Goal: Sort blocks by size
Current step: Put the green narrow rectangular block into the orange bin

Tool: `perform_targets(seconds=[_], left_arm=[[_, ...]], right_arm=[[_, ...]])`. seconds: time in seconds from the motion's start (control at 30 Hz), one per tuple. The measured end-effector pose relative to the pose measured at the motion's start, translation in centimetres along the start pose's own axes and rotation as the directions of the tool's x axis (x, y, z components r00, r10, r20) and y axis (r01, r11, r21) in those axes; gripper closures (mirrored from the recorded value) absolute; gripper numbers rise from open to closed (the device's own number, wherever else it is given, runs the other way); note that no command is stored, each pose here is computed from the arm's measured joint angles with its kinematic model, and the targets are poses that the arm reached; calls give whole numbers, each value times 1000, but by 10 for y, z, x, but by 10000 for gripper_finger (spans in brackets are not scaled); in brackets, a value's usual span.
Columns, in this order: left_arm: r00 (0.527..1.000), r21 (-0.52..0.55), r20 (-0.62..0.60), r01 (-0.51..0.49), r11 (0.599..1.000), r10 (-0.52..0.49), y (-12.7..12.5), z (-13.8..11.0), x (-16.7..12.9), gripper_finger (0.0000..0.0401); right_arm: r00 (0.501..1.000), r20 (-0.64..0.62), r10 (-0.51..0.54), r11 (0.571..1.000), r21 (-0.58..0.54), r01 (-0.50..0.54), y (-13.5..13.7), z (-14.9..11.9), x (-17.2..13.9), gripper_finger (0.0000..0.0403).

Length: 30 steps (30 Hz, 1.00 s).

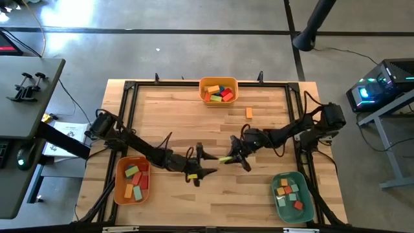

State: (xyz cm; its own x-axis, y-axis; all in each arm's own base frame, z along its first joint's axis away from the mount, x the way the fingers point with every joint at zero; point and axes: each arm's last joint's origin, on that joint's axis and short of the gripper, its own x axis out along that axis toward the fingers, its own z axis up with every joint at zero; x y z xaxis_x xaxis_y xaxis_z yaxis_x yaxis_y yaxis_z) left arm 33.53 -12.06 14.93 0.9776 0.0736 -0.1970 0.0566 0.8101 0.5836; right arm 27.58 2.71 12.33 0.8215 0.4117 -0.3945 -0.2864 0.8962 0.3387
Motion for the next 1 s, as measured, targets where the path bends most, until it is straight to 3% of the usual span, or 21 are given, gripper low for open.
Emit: perform_targets(seconds=[0.1,0.3,0.6,0.7,0.8,1.0], left_arm=[[1000,56,-26,-8,998,9,7,7,9,153],[975,115,-220,67,991,-40,18,5,24,124],[947,161,-310,-34,986,83,28,-8,31,119],[942,200,-324,-23,980,89,25,-18,37,119],[936,258,-338,-11,966,101,20,-28,43,119],[954,239,-251,-104,965,165,15,-27,51,123]], right_arm=[[999,-1,50,997,66,-50,-10,2,-5,346],[999,17,35,992,118,-36,-26,5,-12,342],[999,30,44,996,77,-46,-35,7,-17,342],[998,35,57,997,53,-59,-40,9,-20,342],[998,47,37,994,104,-42,-48,10,-25,341],[996,48,76,984,160,-83,-54,10,-29,341]])
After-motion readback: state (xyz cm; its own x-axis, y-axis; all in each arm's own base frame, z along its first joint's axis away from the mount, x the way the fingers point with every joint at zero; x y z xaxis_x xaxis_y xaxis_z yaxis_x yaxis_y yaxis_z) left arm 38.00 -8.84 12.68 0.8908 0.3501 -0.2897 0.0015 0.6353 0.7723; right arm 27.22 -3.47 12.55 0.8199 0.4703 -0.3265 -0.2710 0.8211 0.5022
